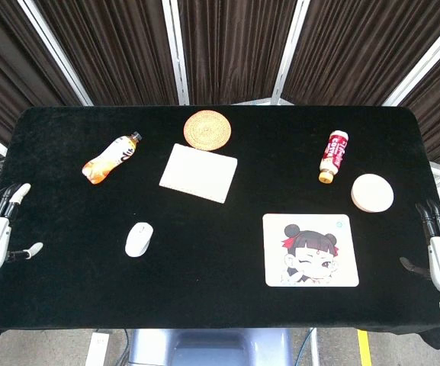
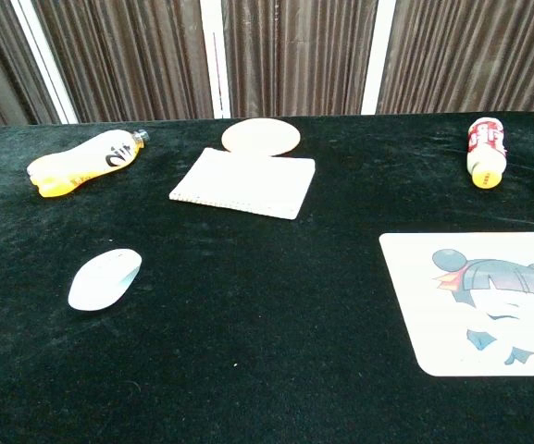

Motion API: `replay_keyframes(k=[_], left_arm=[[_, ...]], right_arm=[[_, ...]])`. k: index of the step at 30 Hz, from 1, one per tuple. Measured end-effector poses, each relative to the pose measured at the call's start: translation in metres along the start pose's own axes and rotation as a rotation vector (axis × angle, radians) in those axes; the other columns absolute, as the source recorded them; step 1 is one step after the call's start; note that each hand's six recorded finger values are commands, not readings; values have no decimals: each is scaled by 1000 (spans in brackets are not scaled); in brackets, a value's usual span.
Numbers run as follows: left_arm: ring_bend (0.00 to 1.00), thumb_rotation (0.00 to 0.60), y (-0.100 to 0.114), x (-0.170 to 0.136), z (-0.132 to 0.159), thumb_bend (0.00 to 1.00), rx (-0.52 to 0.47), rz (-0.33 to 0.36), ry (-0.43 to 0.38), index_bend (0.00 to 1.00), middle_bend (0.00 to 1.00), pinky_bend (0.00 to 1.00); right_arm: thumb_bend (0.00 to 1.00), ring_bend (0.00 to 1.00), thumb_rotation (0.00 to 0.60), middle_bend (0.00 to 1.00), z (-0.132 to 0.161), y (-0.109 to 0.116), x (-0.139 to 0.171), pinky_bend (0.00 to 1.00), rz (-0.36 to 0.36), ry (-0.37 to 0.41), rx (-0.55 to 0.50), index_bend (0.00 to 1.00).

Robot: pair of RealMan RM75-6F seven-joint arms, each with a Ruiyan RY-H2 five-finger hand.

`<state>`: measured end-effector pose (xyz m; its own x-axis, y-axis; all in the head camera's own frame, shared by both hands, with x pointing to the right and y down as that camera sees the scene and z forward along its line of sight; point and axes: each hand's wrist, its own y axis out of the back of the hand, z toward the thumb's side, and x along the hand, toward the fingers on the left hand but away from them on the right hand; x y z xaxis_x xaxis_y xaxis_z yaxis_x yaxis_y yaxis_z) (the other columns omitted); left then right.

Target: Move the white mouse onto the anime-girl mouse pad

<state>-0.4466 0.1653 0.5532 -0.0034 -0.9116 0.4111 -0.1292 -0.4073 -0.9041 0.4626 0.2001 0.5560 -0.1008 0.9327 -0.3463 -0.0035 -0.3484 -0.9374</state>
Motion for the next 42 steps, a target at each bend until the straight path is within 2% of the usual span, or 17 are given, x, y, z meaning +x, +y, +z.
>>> replay_keyframes(k=[9, 12, 14, 18, 19, 21, 24, 28, 34, 38, 42], left_arm=[[0, 600, -2, 11, -2, 0, 17, 10, -76, 0, 0, 0], [0, 600, -7, 21, 15, 0, 57, -7, -175, 0, 0, 0], [0, 600, -11, 32, 31, 0, 116, -17, -285, 7, 0, 0], [36, 600, -25, 54, 59, 0, 286, -40, -500, 73, 0, 16], [47, 600, -31, 61, 68, 0, 356, -44, -571, 84, 1, 28], [70, 600, -38, 67, 75, 0, 419, -47, -635, 113, 15, 61], [121, 600, -53, 74, 89, 0, 532, -54, -753, 168, 70, 113], [152, 600, -85, 77, 105, 0, 678, -69, -940, 217, 107, 146], [137, 600, -116, 88, 111, 0, 807, -71, -1098, 231, 80, 145], [129, 600, -134, 90, 125, 0, 823, -70, -1180, 230, 59, 140], [124, 600, -147, 87, 142, 0, 797, -68, -1239, 231, 26, 140]], right_arm=[[0, 0, 600, 0, 0, -1, 1, 0, -1, -2, 7, 39], [0, 0, 600, 0, 0, 1, -1, 0, -8, -9, 8, 39], [0, 0, 600, 0, 0, 1, -2, 0, -10, -15, 13, 39], [0, 0, 600, 0, -1, -1, -3, 0, -7, -27, 20, 39], [0, 0, 600, 0, -2, -1, -4, 0, -6, -32, 23, 39], [0, 0, 600, 0, -3, -2, -4, 0, -4, -39, 27, 39], [0, 0, 600, 0, -7, -3, -5, 0, -3, -55, 34, 39], [0, 0, 600, 0, -15, -5, -5, 0, -3, -90, 45, 39], [0, 0, 600, 0, -22, -5, -3, 0, -2, -110, 49, 39], [0, 0, 600, 0, -25, -4, -4, 0, -4, -117, 50, 39], [0, 0, 600, 0, -26, -3, -4, 0, -7, -121, 48, 39]])
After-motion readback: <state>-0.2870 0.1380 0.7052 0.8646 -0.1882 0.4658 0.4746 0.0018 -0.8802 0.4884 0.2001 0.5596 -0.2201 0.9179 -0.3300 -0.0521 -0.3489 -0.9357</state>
